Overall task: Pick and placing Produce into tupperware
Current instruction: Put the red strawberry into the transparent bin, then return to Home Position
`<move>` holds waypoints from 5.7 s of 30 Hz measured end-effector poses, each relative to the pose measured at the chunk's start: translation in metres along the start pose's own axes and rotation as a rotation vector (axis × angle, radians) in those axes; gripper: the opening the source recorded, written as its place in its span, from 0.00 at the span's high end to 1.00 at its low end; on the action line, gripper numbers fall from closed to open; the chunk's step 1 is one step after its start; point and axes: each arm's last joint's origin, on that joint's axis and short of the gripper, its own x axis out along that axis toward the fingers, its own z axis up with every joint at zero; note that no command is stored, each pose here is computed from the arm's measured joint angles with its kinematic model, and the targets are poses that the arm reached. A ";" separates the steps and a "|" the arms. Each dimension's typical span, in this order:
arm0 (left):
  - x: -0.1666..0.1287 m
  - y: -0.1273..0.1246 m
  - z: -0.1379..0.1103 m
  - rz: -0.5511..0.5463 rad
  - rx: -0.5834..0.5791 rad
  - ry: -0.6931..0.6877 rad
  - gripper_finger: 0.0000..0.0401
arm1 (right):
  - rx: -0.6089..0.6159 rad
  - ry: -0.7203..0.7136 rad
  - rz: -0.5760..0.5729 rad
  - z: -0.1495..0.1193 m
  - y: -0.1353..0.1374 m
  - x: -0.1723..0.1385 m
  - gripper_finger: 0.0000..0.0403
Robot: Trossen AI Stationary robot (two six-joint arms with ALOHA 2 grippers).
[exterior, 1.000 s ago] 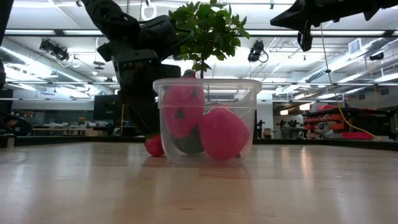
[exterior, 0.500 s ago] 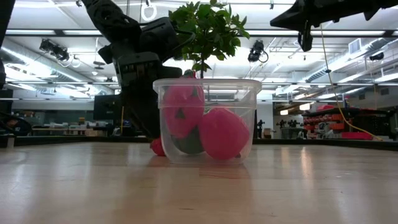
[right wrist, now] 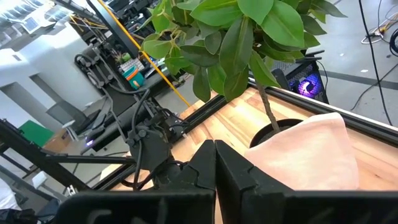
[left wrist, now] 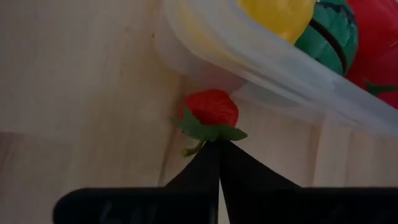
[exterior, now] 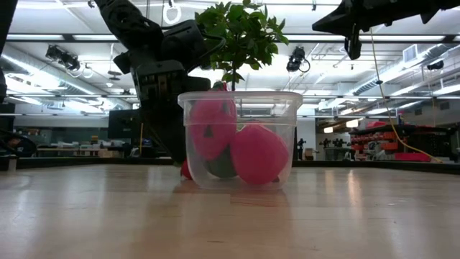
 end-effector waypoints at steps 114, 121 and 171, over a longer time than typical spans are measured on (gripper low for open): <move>-0.056 -0.083 0.084 -0.099 0.280 -0.199 0.82 | -0.015 0.025 -0.008 -0.002 -0.001 0.000 0.99; -0.065 -0.096 0.106 -0.142 0.414 -0.479 0.98 | -0.015 0.025 -0.008 -0.002 -0.001 0.000 0.99; -0.191 -0.063 -0.031 0.084 0.436 -1.980 1.00 | -0.007 0.041 0.004 -0.003 -0.001 0.000 0.99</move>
